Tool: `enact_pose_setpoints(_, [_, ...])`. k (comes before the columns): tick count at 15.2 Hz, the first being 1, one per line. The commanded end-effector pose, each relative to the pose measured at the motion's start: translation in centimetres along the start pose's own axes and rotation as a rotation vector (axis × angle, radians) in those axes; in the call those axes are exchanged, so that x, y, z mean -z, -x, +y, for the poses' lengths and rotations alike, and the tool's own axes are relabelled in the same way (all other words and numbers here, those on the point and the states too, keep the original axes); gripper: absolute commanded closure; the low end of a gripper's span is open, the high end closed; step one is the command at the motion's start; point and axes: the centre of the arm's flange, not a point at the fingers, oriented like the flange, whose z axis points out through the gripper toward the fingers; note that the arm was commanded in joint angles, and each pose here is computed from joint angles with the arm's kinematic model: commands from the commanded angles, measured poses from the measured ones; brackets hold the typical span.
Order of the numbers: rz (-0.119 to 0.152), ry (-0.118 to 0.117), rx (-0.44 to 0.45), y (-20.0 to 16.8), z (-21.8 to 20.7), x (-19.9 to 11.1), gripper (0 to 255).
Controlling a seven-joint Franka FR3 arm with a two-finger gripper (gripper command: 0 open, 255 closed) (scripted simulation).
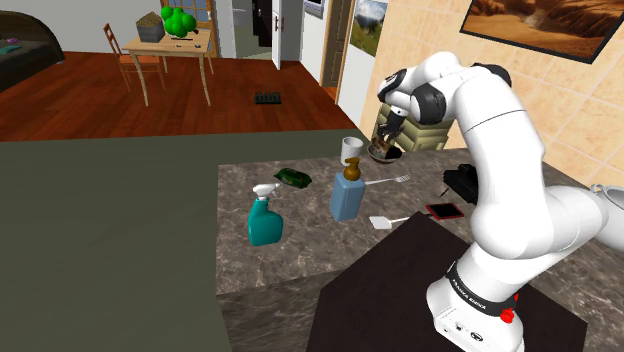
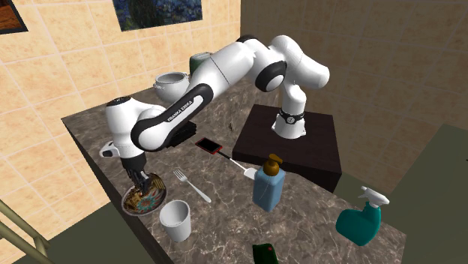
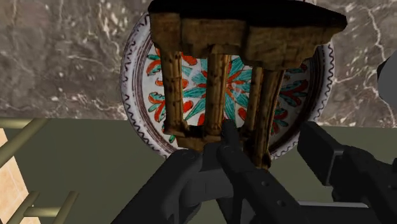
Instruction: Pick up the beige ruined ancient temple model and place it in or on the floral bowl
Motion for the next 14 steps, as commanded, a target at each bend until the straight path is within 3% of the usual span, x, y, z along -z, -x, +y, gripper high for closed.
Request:
enact_pose_setpoints(1, [-0.005, -0.002, 0.000, 0.0, 0.0, -0.3, 0])
enact_pose_setpoints(5, [-0.005, -0.002, 0.000, 0.2, -0.1, -0.3, 0])
enact_pose_setpoints(9, [-0.005, -0.002, 0.000, 0.2, -0.1, 4.7, 0])
enact_pose_setpoints(14, [-0.005, -0.002, 0.000, 0.2, -0.1, 4.7, 0])
